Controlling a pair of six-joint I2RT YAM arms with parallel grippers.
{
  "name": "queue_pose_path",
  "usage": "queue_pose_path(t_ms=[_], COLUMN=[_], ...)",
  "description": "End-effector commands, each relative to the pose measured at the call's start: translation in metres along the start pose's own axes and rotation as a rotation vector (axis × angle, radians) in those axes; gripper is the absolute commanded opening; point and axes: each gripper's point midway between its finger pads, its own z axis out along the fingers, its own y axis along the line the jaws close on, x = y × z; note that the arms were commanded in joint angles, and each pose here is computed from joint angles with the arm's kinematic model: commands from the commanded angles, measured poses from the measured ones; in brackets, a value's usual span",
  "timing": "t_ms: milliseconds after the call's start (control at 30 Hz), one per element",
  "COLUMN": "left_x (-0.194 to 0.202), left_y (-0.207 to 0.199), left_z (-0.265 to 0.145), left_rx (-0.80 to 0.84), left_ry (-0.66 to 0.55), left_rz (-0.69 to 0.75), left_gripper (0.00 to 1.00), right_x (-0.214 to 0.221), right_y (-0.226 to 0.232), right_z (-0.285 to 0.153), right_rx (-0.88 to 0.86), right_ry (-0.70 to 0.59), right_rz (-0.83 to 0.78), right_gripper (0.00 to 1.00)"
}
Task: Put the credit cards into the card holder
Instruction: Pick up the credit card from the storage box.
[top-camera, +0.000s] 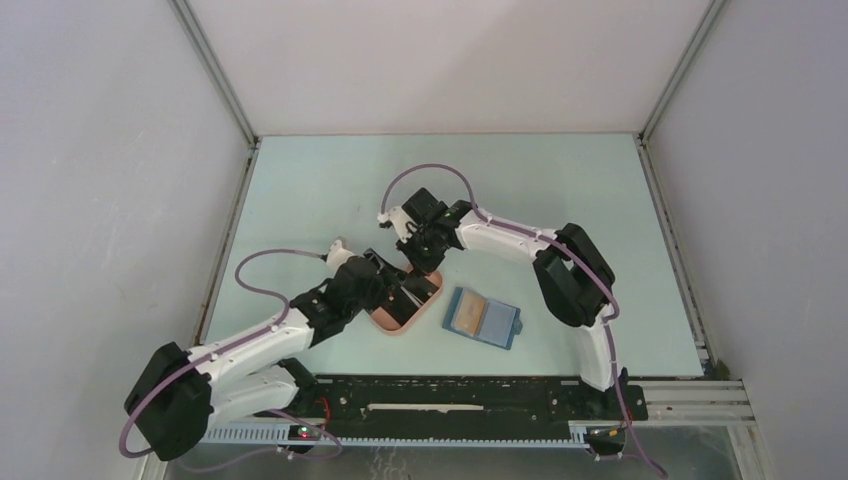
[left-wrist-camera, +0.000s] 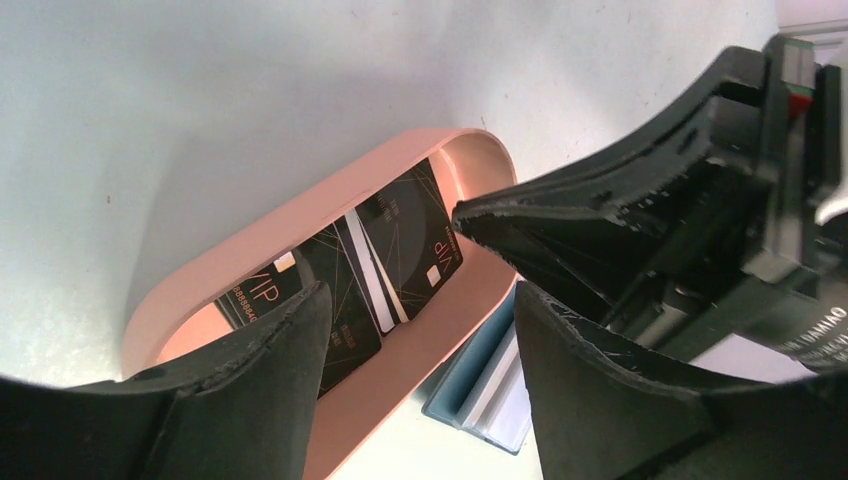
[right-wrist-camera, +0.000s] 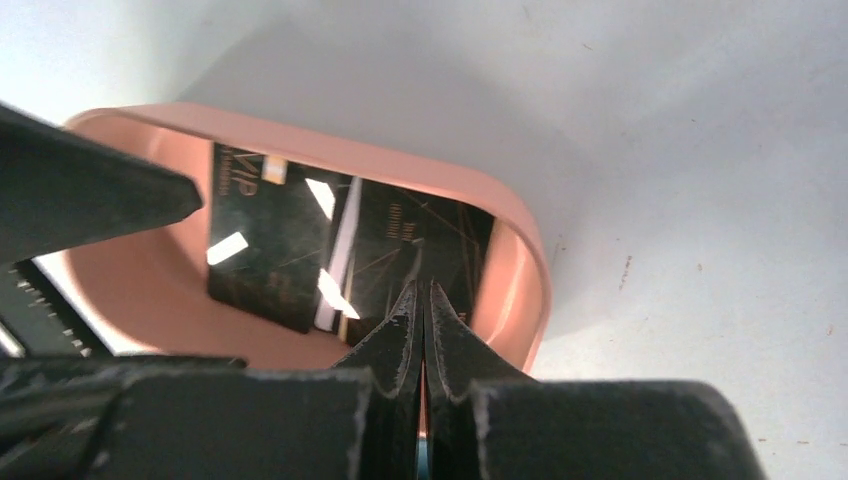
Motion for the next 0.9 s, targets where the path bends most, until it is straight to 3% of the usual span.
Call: queue_pose_path(t_ms=[0,467,867], left_x=[0.009,0.025,0.038], left_y=[0.003,0.017,0.026], left_z=[0.008,0.028,0.039], left_rx=[0.012,-0.059,-0.114], left_ry=[0.021,0.068,0.121], left_rz=[0.007,-0.007,0.003], left_gripper=[0.72,0.63,0.63], right_x=[-0.005,0.007,0.018], right_y=[-0.019,-0.023,-0.017], right_z=[0.005,0.026,0.034], right_rx=[0.095,0.118,0.073], right_ry=[0.010,0.065,0.104], right_rz=[-0.034,-0.030,-0.014], right_gripper=[0.02,0.04,0.04])
